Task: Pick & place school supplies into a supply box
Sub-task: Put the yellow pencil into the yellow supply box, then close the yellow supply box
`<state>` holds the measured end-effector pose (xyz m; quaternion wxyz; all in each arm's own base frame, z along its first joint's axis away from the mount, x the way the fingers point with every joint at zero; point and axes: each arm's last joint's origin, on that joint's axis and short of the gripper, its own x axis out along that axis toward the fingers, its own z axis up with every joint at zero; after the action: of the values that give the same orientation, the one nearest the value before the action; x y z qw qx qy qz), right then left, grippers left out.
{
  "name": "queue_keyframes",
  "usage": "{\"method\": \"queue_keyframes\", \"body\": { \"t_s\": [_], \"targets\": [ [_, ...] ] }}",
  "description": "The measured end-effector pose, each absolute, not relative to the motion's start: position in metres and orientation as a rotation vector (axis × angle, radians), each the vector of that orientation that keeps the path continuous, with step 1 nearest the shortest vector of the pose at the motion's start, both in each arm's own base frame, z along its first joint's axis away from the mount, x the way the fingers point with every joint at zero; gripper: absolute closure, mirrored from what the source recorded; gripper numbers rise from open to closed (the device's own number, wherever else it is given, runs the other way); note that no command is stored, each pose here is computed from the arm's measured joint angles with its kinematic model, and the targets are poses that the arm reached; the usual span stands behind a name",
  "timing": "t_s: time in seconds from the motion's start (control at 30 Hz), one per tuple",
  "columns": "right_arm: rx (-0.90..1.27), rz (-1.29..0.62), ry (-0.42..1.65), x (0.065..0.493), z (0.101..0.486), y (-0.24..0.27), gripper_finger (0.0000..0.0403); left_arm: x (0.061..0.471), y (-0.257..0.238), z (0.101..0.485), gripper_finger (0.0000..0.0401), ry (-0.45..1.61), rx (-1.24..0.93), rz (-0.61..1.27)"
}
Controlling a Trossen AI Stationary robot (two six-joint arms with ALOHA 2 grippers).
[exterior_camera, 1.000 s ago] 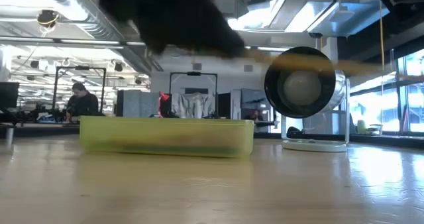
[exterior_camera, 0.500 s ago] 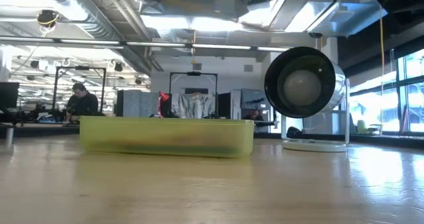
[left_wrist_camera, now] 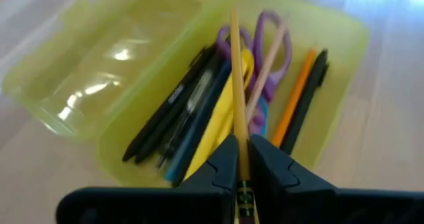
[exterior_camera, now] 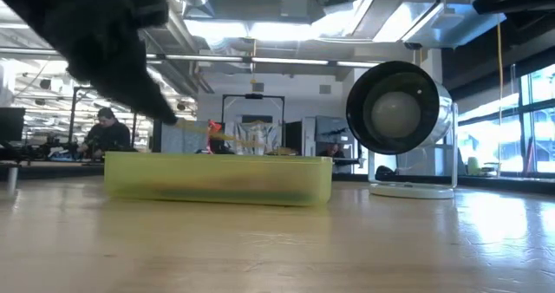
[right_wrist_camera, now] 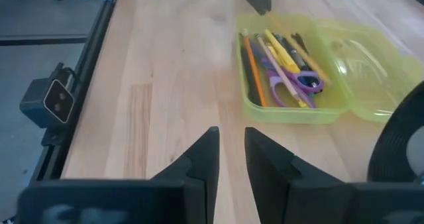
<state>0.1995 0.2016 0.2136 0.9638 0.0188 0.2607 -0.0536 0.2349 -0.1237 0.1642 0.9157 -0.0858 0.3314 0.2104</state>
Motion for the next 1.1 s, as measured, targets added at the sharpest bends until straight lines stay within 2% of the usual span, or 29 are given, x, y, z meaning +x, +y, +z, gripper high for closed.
{"method": "queue_keyframes", "body": {
  "t_s": [0.4, 0.77, 0.93, 1.1],
  "targets": [
    [0.042, -0.115, 0.527, 0.201, 0.214, 0.200, 0.0326, 0.242, -0.107, 0.155, 0.0380, 0.685, -0.167, 0.376],
    [0.045, -0.116, 0.525, 0.201, 0.214, 0.200, 0.0326, 0.246, -0.100, 0.157, 0.0317, 0.700, -0.188, 0.345],
    [0.191, -0.148, 0.441, 0.195, 0.240, 0.189, 0.0326, 0.241, -0.093, 0.191, 0.0307, 0.608, -0.189, 0.303],
    [0.242, -0.038, 0.334, 0.175, 0.292, 0.159, 0.0326, 0.226, -0.080, 0.244, 0.0308, 0.421, -0.245, 0.262]
  ]
}}
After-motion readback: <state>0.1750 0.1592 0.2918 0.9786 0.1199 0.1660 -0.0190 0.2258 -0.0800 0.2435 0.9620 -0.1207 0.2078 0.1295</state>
